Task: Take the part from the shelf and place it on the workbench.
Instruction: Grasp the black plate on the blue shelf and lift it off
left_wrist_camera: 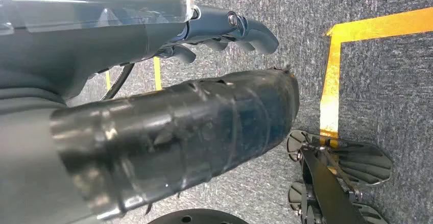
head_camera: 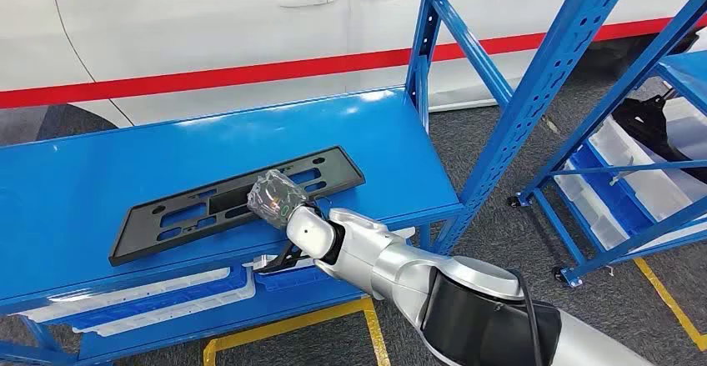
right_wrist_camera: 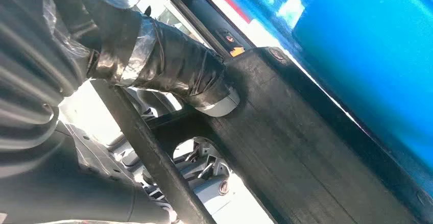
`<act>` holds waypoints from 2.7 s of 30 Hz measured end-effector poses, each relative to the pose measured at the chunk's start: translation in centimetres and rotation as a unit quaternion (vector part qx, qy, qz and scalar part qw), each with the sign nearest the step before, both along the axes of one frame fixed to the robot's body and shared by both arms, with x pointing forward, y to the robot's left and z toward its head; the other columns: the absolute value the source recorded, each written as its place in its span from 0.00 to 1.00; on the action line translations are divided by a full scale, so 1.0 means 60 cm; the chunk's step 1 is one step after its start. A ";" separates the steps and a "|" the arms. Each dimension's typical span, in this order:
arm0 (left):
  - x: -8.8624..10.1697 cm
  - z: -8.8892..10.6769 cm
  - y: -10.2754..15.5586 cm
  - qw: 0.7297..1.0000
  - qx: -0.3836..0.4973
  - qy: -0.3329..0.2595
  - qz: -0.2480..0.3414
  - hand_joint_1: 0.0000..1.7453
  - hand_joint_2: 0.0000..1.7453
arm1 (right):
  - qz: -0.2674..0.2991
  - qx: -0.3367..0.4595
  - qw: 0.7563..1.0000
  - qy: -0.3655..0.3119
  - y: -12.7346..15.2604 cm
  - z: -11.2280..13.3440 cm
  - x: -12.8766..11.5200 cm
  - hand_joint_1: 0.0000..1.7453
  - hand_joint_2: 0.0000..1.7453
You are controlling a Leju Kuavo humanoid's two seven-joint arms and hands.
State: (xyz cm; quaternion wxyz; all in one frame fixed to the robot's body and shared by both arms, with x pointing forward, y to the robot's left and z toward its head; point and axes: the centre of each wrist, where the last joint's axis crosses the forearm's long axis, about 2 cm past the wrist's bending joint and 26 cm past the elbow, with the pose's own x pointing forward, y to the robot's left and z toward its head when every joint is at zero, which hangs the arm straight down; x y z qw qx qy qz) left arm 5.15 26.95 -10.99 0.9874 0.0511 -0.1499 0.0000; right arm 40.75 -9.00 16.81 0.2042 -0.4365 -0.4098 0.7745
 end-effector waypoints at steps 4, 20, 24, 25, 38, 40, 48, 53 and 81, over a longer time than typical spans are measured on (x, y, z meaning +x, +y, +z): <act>0.000 0.000 0.000 1.000 -0.001 0.000 -0.001 0.00 0.25 | 0.005 0.005 1.000 -0.002 0.000 -0.001 -0.001 1.00 1.00; -0.005 -0.001 -0.002 0.987 -0.092 -0.126 0.026 0.00 1.00 | 0.128 0.324 0.937 0.037 0.039 -0.014 -0.084 1.00 1.00; -0.006 -0.001 0.001 0.986 -0.104 -0.127 0.036 0.00 1.00 | 0.147 0.352 0.924 0.028 0.044 -0.005 -0.102 1.00 1.00; -0.007 -0.001 0.001 0.986 -0.104 -0.126 0.038 0.00 1.00 | 0.150 0.356 0.922 0.025 0.045 -0.002 -0.104 1.00 1.00; -0.008 -0.002 0.006 0.987 -0.073 -0.135 0.046 0.00 0.00 | 0.164 0.399 0.902 0.026 0.042 -0.002 -0.128 1.00 1.00; -0.008 -0.002 0.008 0.988 -0.068 -0.134 0.044 0.00 0.00 | 0.166 0.406 0.898 0.023 0.042 -0.004 -0.134 1.00 1.00; -0.008 -0.002 0.015 0.988 -0.056 -0.134 0.045 0.00 0.25 | 0.194 0.432 0.881 0.002 0.043 0.013 -0.151 1.00 1.00; -0.009 -0.002 0.018 0.989 -0.047 -0.131 0.042 0.00 1.00 | 0.238 0.460 0.856 -0.013 0.053 0.046 -0.173 1.00 1.00; -0.007 -0.002 0.023 0.991 -0.032 -0.122 0.039 0.00 1.00 | 0.294 0.505 0.811 -0.033 0.058 0.062 -0.215 1.00 1.00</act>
